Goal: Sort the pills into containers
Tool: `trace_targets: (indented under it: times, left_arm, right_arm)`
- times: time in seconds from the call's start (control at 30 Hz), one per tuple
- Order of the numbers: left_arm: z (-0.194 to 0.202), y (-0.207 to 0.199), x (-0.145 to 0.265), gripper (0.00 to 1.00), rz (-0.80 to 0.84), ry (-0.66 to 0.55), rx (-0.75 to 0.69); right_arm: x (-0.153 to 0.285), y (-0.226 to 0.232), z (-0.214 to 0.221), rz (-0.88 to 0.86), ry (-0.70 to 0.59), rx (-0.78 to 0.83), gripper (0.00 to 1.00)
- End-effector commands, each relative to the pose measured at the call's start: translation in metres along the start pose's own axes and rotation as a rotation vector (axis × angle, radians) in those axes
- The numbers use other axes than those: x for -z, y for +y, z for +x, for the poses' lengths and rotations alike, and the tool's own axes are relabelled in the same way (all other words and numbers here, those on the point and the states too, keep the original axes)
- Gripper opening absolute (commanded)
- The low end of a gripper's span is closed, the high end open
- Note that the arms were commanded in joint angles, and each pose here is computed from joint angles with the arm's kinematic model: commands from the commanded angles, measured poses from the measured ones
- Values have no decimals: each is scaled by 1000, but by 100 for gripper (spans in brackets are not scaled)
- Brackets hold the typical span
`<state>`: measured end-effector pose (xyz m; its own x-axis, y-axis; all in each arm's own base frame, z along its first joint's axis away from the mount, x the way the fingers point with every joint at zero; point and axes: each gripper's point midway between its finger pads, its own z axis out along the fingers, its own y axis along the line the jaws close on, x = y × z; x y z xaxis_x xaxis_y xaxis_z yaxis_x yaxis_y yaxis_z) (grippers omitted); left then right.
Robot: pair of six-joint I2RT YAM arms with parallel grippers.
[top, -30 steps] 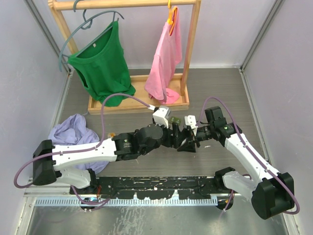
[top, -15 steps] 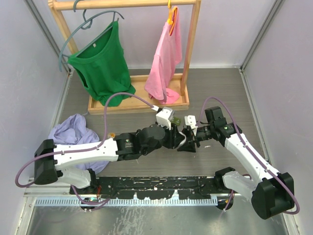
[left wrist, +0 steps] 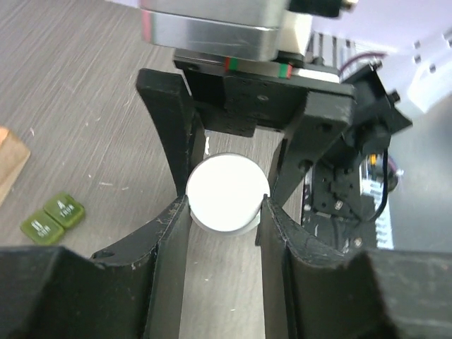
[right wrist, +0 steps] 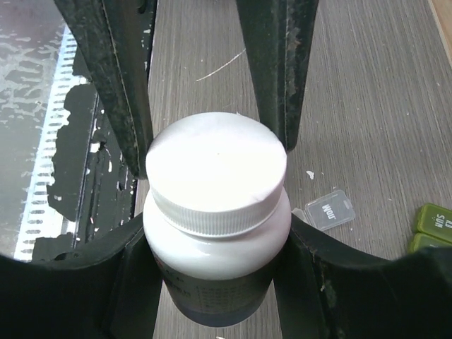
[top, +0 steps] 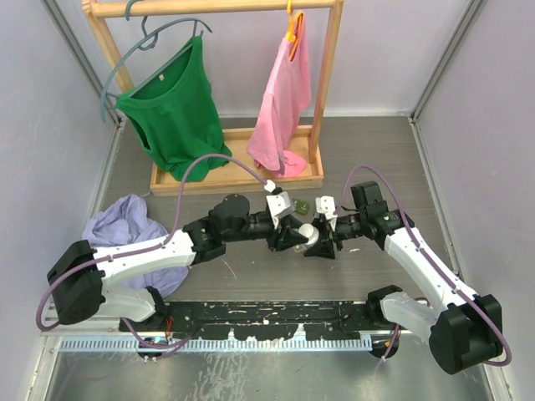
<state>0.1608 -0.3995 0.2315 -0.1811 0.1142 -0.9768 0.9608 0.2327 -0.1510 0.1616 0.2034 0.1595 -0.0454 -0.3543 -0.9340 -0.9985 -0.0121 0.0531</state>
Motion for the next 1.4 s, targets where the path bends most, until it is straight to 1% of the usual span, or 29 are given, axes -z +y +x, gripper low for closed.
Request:
trace_targets:
  times: [0.0, 0.07, 0.13, 0.2, 0.23, 0.27, 0.3, 0.33, 0.4, 0.5, 0.6, 0.67, 0.77, 0.87, 0.9, 1.03, 1.1, 1.23, 1.37]
  left_arm:
    - [13, -18, 3, 9, 251, 31, -200]
    - [17, -9, 2, 10, 219, 45, -230]
    - [15, 2, 3, 11, 167, 33, -256]
    - [7, 11, 5, 18, 100, -7, -272]
    - [3, 13, 7, 23, 80, -31, -279]
    - [-4, 15, 9, 34, 57, -63, -284]
    - [-6, 21, 10, 42, 19, -80, -277]
    - [-15, 22, 16, 48, -6, -116, -283]
    - [-23, 28, 22, 61, -62, -149, -273]
    - [-23, 41, 31, 70, -158, -165, -218]
    - [-23, 45, 39, 73, -206, -177, -156]
    - [-25, 37, 43, 82, -178, -202, -107]
    - [-36, 17, 48, 99, -97, -262, 18]
    - [-47, 5, 50, 98, -57, -310, 178]
    - [-50, 0, 50, 98, -50, -324, 212]
    - [-57, -11, 45, 98, -106, -361, 274]
    - [-59, -11, 41, 98, -141, -355, 313]
    - [-55, -6, 33, 100, -244, -283, 344]
    - [-48, -2, 24, 90, -280, -233, 354]
  right_arm:
    - [1, 2, -23, -30, -66, 45, 16]
    - [1, 1, -22, -29, -66, 43, 15]
    - [1, 1, -23, -29, -66, 44, 15]
    - [1, 1, -22, -30, -67, 43, 15]
    - [1, 1, -22, -32, -67, 41, 15]
    - [0, 2, -22, -33, -66, 42, 15]
    - [0, 2, -22, -34, -66, 40, 15]
    - [0, 2, -22, -33, -66, 42, 15]
    - [0, 2, -23, -33, -67, 43, 15]
    - [0, 2, -23, -32, -67, 44, 15]
    - [0, 2, -23, -32, -66, 44, 15]
    - [1, 2, -23, -31, -67, 45, 15]
    - [0, 2, -23, -31, -66, 46, 15]
    - [0, 2, -22, -30, -65, 43, 15]
    - [0, 1, -22, -29, -64, 44, 15]
    - [0, 1, -22, -27, -62, 44, 15]
    - [1, 1, -22, -26, -62, 44, 15]
    - [1, 1, -22, -26, -62, 46, 15]
    - [1, 1, -23, -25, -63, 50, 15]
